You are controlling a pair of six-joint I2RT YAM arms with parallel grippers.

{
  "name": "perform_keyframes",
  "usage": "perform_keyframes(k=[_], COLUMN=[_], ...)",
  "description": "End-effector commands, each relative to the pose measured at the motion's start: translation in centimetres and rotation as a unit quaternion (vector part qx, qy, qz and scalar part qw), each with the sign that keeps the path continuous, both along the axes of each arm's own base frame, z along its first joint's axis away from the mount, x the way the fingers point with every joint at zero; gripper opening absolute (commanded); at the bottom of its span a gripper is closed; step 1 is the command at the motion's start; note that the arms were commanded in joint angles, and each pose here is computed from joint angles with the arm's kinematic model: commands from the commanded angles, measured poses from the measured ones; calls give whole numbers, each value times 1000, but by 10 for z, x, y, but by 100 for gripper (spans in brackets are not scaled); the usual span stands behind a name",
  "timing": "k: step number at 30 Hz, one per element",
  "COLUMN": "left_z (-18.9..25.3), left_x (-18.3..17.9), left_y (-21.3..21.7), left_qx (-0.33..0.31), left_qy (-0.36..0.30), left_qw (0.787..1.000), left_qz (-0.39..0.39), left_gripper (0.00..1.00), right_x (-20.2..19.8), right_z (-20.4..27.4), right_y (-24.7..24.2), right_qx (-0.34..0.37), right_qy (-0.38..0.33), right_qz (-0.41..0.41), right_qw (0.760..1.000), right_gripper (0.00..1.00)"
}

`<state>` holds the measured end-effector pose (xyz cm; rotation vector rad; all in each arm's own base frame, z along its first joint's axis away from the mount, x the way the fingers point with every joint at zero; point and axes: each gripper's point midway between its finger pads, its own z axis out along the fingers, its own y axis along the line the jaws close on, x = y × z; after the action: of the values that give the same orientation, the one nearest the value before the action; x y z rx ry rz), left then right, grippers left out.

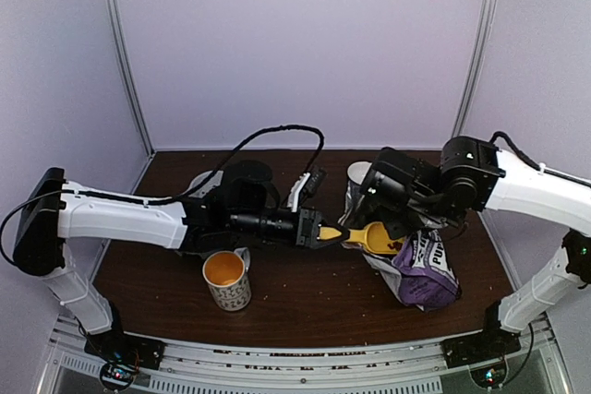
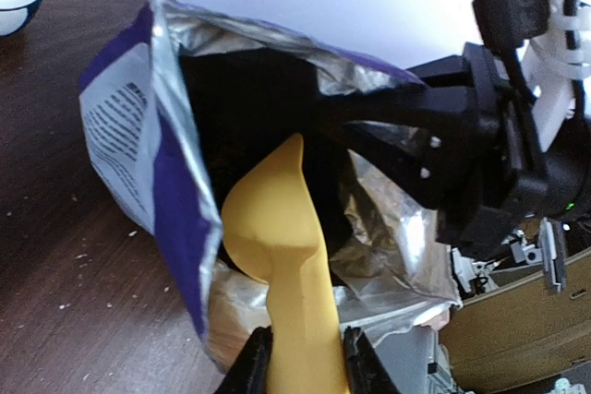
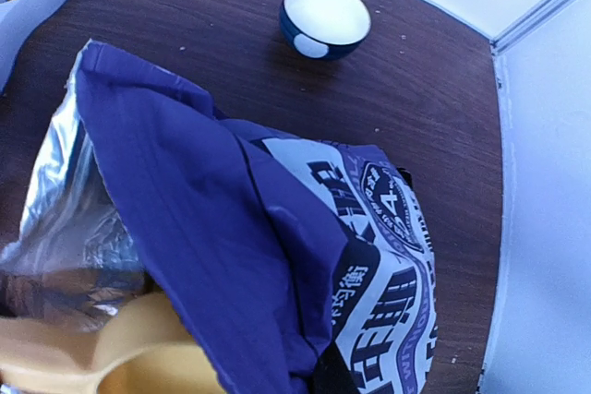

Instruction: Serve the pet food

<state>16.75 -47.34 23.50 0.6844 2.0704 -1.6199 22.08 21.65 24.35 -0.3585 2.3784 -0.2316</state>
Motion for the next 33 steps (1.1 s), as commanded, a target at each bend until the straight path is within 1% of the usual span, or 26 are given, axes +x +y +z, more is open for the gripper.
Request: perform_keyframes(k=[1, 3, 4, 6, 9, 11, 13, 16, 18, 19, 21, 23, 24, 26, 27, 30, 33], left_z=[-1, -6, -11, -15, -19, -26, -32, -51, -74, -89, -116, -139, -143, -144, -143, -131, -117], left_x=[14, 19, 21, 24, 24, 25, 29, 34, 34, 33, 27, 17, 9, -5, -11, -25, -35], left_y=[21, 32, 41, 52, 61, 66, 72, 82, 80, 77, 67, 52, 41, 19, 8, -16, -31], left_qx=[79, 118, 146, 177, 191, 212, 251, 329, 362, 373, 378, 358, 334, 280, 256, 196, 146], left_qy=[-55, -76, -83, -99, -107, -113, -126, -150, -143, -132, -107, -74, -58, -35, -26, -15, -9], left_qw=[994, 988, 983, 974, 969, 961, 947, 913, 903, 901, 906, 921, 934, 957, 965, 981, 989], left_qz=[50, 68, 80, 101, 117, 133, 155, 187, 183, 177, 159, 134, 115, 74, 53, 2, -34], left_gripper=[0, 0, 0, 0, 0, 0, 0, 0, 0, 0, 0, 0, 0, 0, 0, 0, 0], right_x=[-12, -22, -25, -29, -33, -35, -39, -45, -48, -49, -51, -52, -53, -52, -53, -52, -52], right_z=[22, 33, 38, 42, 39, 38, 38, 41, 45, 47, 50, 51, 53, 54, 56, 56, 55], right_y=[41, 67, 76, 89, 105, 114, 123, 140, 148, 150, 154, 154, 152, 148, 144, 138, 134], right_qx=[139, 207, 230, 255, 251, 240, 234, 240, 250, 256, 269, 281, 288, 298, 304, 312, 316], right_qy=[10, 15, 14, 15, 23, 23, 23, 22, 18, 16, 13, 9, 6, 0, -4, -10, -11], right_qz=[95, 142, 155, 176, 191, 199, 208, 222, 226, 226, 227, 225, 223, 217, 215, 209, 204], right_qw=[986, 968, 960, 951, 949, 950, 950, 945, 941, 940, 936, 933, 932, 930, 928, 927, 927], right_gripper=[0, 0, 0, 0, 0, 0, 0, 0, 0, 0, 0, 0, 0, 0, 0, 0, 0])
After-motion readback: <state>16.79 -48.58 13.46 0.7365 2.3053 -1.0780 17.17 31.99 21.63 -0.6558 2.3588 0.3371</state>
